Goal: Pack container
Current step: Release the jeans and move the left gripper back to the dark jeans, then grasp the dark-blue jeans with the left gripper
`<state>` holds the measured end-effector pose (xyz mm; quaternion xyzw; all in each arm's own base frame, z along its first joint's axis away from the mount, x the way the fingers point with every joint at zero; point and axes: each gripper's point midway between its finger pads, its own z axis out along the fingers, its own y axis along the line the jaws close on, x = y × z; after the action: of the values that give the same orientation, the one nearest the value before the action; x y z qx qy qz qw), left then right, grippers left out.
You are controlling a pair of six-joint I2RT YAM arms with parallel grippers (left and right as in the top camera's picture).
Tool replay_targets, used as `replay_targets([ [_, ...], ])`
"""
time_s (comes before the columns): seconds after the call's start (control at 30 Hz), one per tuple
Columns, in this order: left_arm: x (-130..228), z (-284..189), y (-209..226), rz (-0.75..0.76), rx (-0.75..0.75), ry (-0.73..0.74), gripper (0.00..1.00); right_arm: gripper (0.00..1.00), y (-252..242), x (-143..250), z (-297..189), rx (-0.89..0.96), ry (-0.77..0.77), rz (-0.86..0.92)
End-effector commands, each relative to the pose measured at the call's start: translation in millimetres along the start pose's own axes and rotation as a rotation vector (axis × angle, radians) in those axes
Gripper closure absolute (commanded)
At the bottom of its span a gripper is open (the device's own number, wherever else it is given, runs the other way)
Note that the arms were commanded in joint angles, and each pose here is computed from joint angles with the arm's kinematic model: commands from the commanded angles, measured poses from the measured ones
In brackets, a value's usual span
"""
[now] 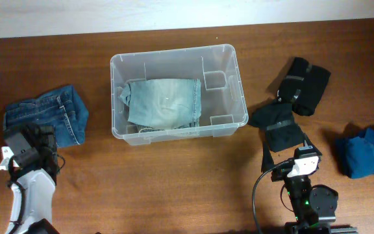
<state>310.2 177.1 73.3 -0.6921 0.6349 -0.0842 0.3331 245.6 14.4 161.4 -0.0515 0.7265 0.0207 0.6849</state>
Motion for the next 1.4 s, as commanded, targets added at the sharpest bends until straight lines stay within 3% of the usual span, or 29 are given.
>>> replay_targets([
  [0.0,1,7,-6,-0.036,0.081,-0.009,0.01,0.01,1,3,0,0.000,0.006,0.001],
  [0.43,6,38,9,-0.035,0.030,-0.007,0.01,0.01,1,3,0,-0.001,0.006,0.001],
  [0.7,-10,54,-6,-0.043,0.102,-0.095,0.20,0.02,1,3,0,-0.001,0.006,0.001],
  [0.77,-8,60,-4,-0.043,0.098,-0.092,0.30,0.01,1,3,0,-0.001,0.006,0.001],
  [0.8,-7,63,-2,-0.042,0.094,-0.088,0.42,0.01,1,3,0,0.000,0.006,0.001],
  [0.83,-4,67,1,-0.041,0.087,-0.081,0.60,0.01,1,3,0,-0.001,0.006,0.001],
  [0.93,-3,68,2,-0.040,0.082,-0.078,0.78,0.01,1,3,0,0.000,0.006,0.001],
  [1.0,-4,68,-3,-0.040,0.104,-0.077,0.99,0.02,1,3,0,-0.001,0.006,0.001],
  [1.07,-3,66,-19,0.013,0.176,-0.063,0.99,0.01,1,3,0,0.000,0.006,0.001],
  [1.2,0,41,-87,0.240,0.493,-0.054,0.99,0.02,1,3,0,-0.001,0.006,0.001],
  [1.37,0,-27,-169,0.470,0.921,-0.141,0.99,0.02,1,3,0,-0.001,0.006,0.001],
])
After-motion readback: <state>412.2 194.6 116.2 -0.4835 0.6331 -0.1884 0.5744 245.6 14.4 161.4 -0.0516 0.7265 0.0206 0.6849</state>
